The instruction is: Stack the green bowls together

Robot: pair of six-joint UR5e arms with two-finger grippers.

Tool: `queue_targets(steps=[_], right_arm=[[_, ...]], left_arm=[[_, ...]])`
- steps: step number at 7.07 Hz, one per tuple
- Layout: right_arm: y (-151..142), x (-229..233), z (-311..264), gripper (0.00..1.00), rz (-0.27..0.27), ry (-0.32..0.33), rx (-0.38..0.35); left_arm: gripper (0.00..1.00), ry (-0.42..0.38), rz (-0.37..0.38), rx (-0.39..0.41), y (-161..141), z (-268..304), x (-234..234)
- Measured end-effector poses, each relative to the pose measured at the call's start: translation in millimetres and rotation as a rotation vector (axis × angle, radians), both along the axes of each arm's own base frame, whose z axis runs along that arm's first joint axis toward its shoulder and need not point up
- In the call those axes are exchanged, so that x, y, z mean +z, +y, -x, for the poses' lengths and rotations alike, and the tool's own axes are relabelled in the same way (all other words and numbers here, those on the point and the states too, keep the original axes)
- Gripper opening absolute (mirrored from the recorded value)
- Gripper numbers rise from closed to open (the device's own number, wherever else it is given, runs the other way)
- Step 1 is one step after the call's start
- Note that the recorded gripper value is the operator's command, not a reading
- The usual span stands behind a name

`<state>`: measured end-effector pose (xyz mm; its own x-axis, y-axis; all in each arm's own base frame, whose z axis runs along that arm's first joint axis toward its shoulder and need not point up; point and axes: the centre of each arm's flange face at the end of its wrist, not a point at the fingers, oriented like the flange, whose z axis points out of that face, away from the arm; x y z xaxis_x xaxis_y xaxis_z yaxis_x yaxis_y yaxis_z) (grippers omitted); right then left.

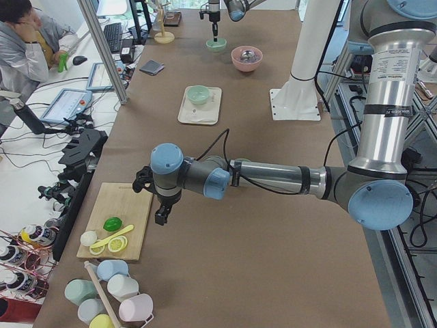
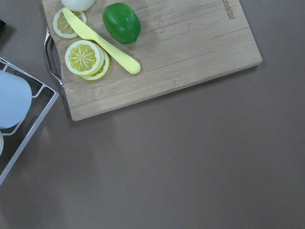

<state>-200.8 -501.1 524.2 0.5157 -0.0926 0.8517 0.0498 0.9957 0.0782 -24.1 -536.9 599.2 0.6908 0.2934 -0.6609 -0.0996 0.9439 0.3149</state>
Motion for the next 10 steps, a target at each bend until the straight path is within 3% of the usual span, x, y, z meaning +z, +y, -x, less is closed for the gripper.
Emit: queue_targets(steps=[2, 4, 6, 8, 10], right_arm=[[-47, -104, 57, 0.0, 0.097, -0.048, 0.068], [-53, -189, 129, 0.0, 0.167, -0.081, 0.127], [-47, -255, 199, 0.0, 0.198, -0.097, 0.194], [-41, -291, 253, 0.0, 0.197, -0.1, 0.238], [-33, -298, 282, 0.0, 0.196, -0.09, 0.254]], left_arm=[[0.98, 0.012, 0.047, -0.035, -2, -7, -3], [0.98, 0.024, 0.092, -0.052, -6, -30, -10], [0.98, 0.044, 0.122, -0.065, -6, -61, -16], [0.98, 0.048, 0.134, -0.061, -4, -74, -14], [0.98, 0.045, 0.146, -0.054, -3, -79, -7]])
